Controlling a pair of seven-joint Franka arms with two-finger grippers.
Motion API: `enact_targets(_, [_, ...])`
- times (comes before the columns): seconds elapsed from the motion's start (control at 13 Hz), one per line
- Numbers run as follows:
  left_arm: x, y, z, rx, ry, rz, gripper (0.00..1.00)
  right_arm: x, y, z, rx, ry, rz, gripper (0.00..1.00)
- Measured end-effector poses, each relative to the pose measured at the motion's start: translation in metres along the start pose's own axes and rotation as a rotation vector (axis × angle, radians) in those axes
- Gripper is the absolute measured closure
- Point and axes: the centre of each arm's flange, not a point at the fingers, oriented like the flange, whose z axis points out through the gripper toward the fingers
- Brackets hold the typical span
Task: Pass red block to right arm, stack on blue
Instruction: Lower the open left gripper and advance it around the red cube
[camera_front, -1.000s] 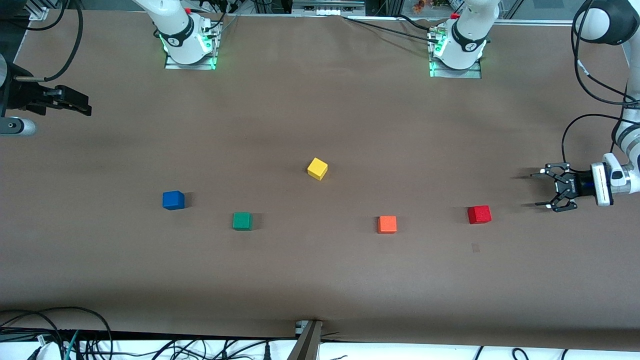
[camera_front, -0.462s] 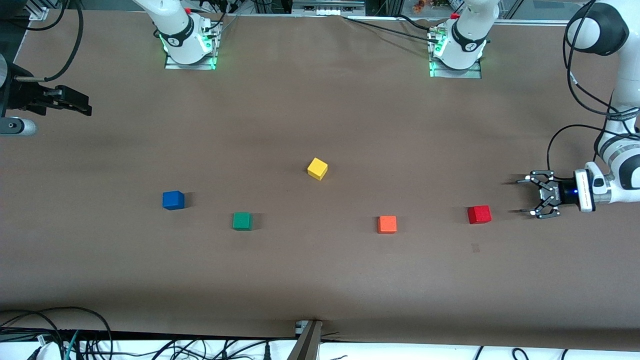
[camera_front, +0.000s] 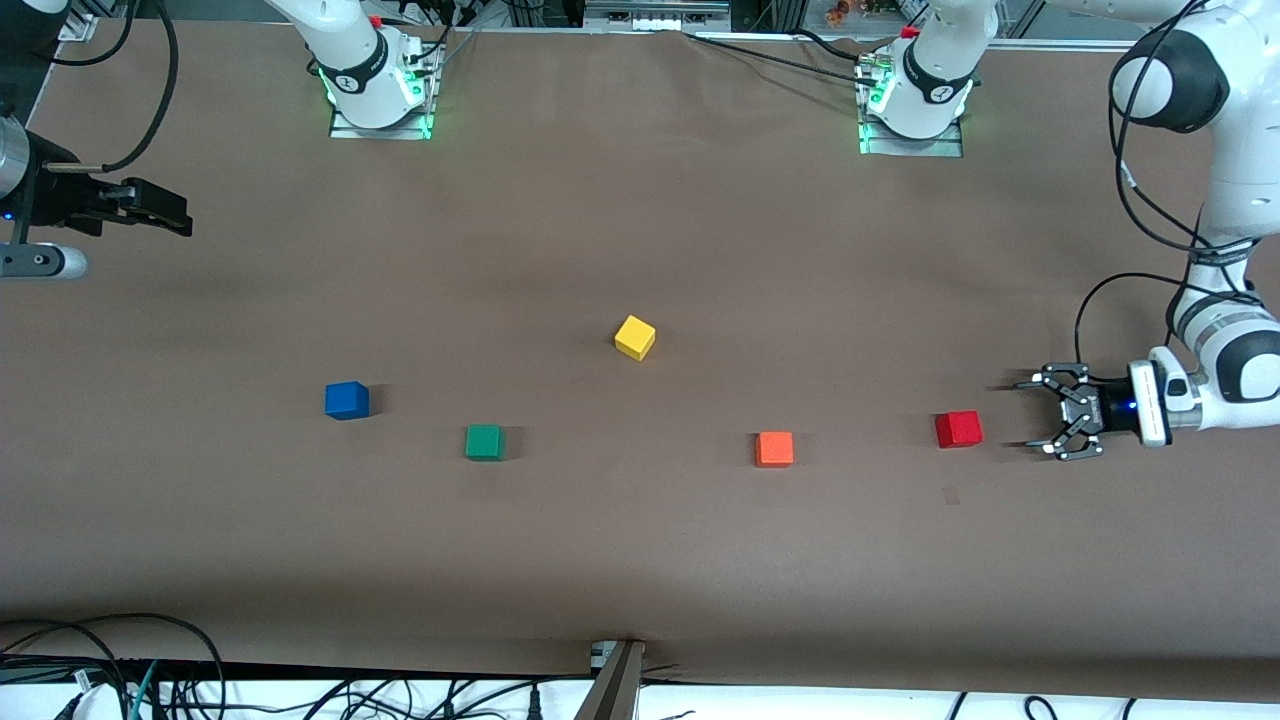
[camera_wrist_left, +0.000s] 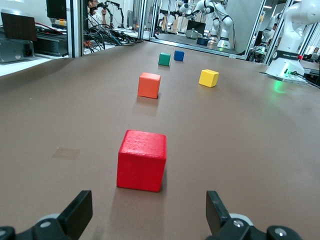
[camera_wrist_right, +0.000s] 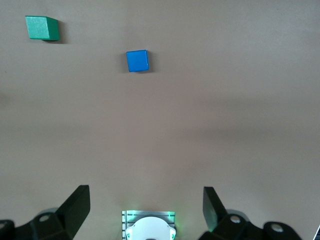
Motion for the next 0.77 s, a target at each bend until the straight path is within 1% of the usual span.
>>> enact_targets(0.31, [0.001, -0.01, 0.022, -0.004, -0.017, 0.013, 0.0, 0.004, 0.0, 0.005, -0.001, -0.008, 0.0, 0.0])
enact_targets(0.77, [0.0, -0.017, 0.046, 0.001, -0.007, 0.033, 0.0, 0.012, -0.003, 0.014, -0.002, -0.021, -0.002, 0.0])
